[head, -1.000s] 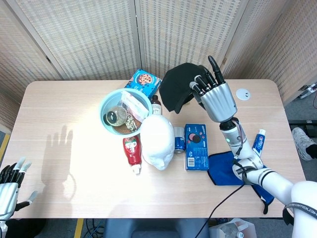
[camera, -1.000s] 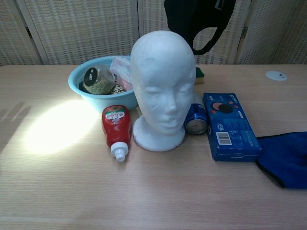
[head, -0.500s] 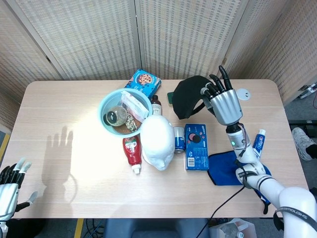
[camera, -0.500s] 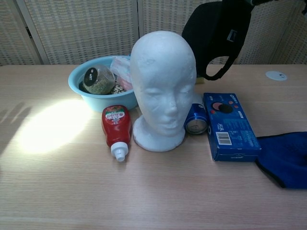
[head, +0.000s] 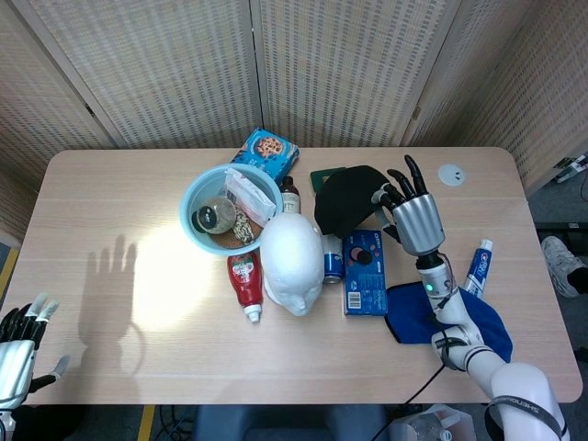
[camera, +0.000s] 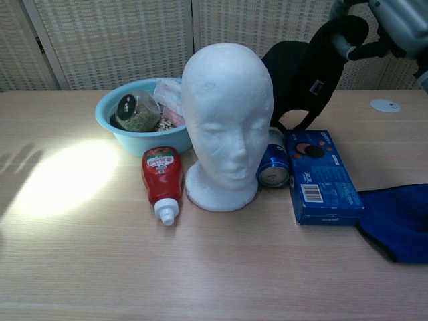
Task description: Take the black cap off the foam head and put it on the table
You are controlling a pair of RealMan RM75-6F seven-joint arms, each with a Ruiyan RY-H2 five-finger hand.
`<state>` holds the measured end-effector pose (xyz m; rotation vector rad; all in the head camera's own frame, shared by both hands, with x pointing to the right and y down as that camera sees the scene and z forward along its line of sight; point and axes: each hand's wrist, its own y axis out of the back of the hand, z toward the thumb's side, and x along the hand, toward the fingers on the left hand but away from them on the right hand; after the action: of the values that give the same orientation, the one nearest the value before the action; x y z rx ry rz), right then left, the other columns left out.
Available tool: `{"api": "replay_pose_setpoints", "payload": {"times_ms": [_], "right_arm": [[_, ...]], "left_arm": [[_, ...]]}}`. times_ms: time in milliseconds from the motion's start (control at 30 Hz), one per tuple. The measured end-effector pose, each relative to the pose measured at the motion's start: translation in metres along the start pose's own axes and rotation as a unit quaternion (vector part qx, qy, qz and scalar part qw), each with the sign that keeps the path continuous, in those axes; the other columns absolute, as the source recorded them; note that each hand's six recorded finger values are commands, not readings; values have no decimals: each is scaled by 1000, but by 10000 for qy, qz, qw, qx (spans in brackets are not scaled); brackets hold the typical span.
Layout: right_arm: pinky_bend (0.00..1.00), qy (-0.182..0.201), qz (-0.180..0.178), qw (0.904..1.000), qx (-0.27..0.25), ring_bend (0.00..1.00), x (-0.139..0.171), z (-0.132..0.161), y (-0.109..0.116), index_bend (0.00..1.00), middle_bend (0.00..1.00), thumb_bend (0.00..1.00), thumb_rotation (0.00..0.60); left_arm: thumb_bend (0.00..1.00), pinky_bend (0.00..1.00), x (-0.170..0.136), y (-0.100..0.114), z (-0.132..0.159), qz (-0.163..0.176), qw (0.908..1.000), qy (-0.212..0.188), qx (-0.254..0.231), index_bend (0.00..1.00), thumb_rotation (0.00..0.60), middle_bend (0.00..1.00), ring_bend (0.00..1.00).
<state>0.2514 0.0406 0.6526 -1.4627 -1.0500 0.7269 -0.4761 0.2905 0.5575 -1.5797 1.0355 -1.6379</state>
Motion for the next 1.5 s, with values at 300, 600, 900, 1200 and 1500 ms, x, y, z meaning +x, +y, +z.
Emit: {"api": "replay_pose_setpoints", "payload": {"times_ms": [300,600,900,1200,1500], "right_arm": [[0,-49,149,9996,-246,231,45,-9,0,978,512,609,600],[0,175,659,9973,-288,218,89,-11,-3,839,409,440,600],[0,300,944,9947,-281,150,111,-8,0,685,327,337,600],[0,190,1406,9898,-127,0,131,-9,-2,252,40,12,600],[0,76,1868,9823,82,0,135,0,4,0,0,0,600]], "left_arm": [[246,0,0,-1,1,-15,10000,-38,-12,0,600,0,0],[246,0,2,-1,6,-24,9999,-117,7,0,600,0,0],[246,0,-1,0,8,-18,9999,-105,20,0,600,0,0],[246,0,-3,0,9,-18,9999,-130,23,0,600,0,0],[246,0,-4,0,11,-8,9999,-144,28,0,600,0,0]]}}
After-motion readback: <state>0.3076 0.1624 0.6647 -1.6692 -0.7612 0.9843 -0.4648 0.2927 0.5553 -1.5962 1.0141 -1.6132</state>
